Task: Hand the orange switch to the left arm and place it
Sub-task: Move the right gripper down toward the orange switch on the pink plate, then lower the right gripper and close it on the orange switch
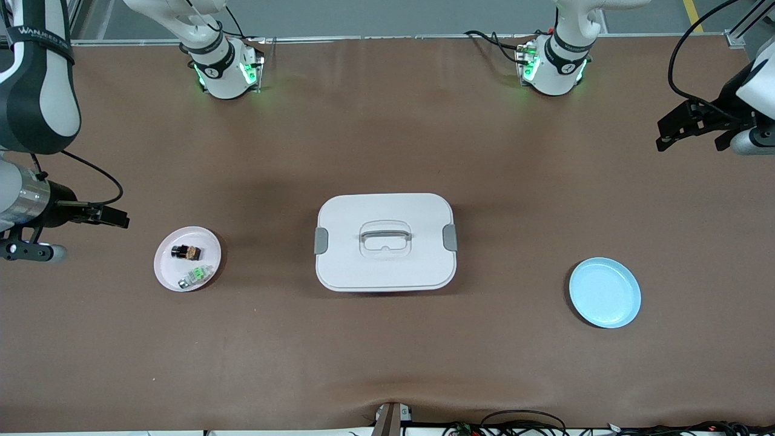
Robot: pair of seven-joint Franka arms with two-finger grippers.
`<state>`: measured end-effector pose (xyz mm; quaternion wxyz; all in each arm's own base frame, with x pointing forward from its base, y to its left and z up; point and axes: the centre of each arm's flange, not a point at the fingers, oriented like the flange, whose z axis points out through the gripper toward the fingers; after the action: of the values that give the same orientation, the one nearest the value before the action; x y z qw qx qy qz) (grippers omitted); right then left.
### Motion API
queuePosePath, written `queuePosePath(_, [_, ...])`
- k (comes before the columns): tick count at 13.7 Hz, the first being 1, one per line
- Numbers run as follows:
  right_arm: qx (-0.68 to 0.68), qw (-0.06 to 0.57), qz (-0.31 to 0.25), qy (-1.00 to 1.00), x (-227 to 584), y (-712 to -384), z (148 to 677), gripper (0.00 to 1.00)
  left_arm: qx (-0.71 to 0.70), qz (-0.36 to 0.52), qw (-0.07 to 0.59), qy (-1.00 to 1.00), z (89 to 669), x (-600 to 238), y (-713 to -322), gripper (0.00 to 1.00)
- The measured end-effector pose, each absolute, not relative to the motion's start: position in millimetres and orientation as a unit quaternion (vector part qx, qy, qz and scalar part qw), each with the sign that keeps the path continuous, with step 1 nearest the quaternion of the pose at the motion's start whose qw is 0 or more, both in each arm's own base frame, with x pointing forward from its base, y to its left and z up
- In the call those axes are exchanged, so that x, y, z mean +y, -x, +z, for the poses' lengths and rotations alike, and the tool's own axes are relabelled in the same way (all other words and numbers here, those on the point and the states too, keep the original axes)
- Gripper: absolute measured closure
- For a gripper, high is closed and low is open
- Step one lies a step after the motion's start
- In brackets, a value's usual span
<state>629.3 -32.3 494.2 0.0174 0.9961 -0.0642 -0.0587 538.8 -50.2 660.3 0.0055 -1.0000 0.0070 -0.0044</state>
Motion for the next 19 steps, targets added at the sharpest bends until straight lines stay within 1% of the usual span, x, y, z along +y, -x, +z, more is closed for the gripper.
queuePosePath(2, [-0.069,0.015,-0.059,-0.996,-38.0,-635.2,472.8,0.00,0.005,-0.006,0.005,1.000,662.6,-48.0,-538.7,0.00])
queuePosePath(5, [-0.074,0.012,-0.061,-0.995,-44.4,-639.2,422.4,0.00,0.003,-0.006,0.005,1.000,664.3,-44.7,-538.0,0.00])
queuePosePath(8, [-0.073,0.011,-0.059,-0.996,-43.2,-632.5,380.1,0.00,0.002,-0.007,0.005,1.000,668.4,-44.5,-535.3,0.00])
queuePosePath(12, [-0.078,0.006,-0.045,-0.996,-46.1,-621.7,325.1,0.00,-0.001,0.021,0.008,1.000,666.9,-41.1,-526.5,0.00])
queuePosePath(14, [-0.085,0.004,-0.049,-0.995,-51.6,-618.4,299.1,0.00,-0.006,0.022,0.008,1.000,666.6,-36.2,-526.6,0.00])
queuePosePath(19, [-0.088,0.000,-0.044,-0.995,-51.6,-622.5,262.0,0.00,-0.014,0.026,0.008,1.000,663.3,-27.5,-528.9,0.00])
